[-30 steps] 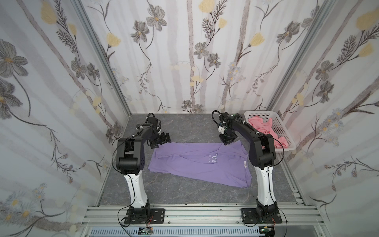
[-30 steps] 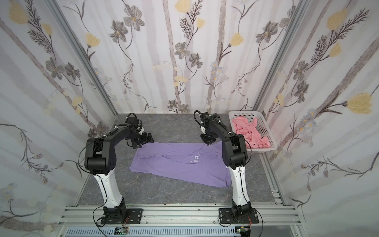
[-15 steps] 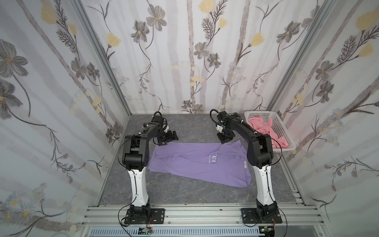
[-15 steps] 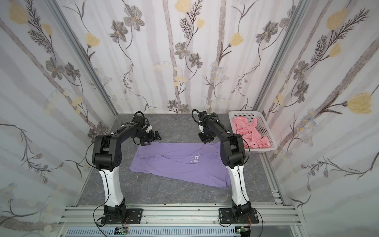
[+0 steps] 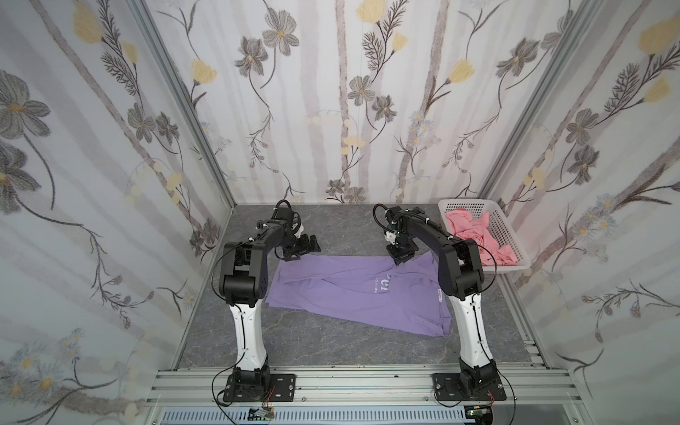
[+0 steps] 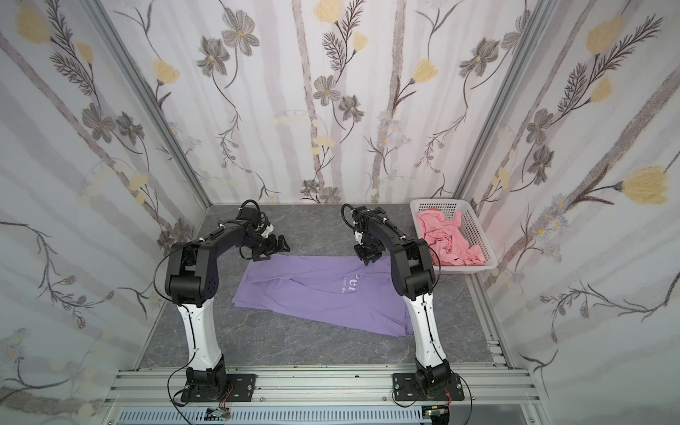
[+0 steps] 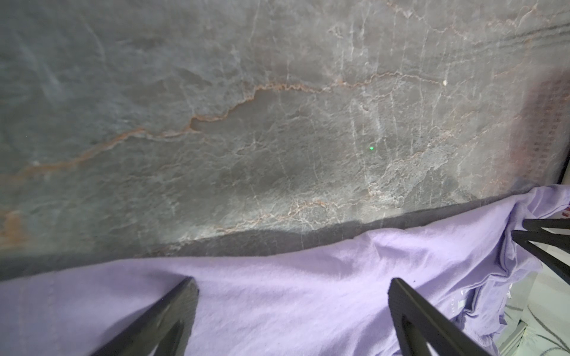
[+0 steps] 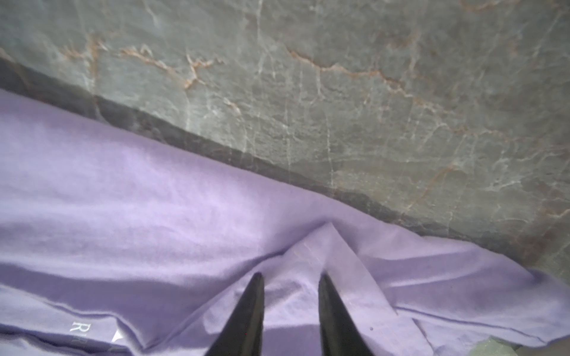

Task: Fold and stack t-shirts
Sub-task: Smooth out the T-shirt at the center of the board.

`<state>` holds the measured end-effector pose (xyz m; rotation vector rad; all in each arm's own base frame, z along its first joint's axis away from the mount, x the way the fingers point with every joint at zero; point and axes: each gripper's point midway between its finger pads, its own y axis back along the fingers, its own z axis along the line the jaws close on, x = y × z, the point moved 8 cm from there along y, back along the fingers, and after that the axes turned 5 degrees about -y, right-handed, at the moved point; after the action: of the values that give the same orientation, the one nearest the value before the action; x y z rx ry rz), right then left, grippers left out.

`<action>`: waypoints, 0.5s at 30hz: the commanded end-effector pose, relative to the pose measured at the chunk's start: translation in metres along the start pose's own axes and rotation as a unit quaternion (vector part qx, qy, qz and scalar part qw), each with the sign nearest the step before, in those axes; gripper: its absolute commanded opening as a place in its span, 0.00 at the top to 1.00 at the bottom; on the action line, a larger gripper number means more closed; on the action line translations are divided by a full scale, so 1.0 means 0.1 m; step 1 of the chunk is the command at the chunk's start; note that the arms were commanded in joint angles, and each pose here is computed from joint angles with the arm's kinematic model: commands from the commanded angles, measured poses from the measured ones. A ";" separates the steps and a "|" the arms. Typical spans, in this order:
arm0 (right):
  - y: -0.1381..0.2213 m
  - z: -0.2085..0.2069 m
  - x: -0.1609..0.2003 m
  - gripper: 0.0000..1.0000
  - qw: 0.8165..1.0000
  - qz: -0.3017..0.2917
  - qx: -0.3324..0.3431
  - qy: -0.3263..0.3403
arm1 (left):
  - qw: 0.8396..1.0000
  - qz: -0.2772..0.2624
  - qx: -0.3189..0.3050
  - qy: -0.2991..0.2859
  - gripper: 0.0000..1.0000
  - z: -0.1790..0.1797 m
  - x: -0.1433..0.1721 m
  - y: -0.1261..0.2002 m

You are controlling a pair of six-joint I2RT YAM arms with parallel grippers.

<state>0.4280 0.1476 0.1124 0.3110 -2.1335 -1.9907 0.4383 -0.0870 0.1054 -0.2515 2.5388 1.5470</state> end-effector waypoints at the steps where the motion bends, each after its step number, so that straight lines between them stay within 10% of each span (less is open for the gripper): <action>1: -0.05 0.02 0.04 0.70 1.000 0.017 -0.005 0.003 | 0.999 0.033 -0.032 0.008 0.00 0.11 0.12 -0.09; 6: -0.15 0.04 0.02 0.99 1.000 0.027 -0.012 0.010 | 0.999 0.034 -0.036 0.009 0.00 0.11 0.14 -0.08; 15: 0.18 0.02 0.04 1.00 1.000 -0.010 -0.016 0.012 | 0.998 0.037 -0.045 0.004 0.00 0.13 0.20 -0.04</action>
<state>0.4269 0.1503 0.1116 0.3195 -2.0958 -1.9965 0.4346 -0.0860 0.1051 -0.2471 2.5146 1.5620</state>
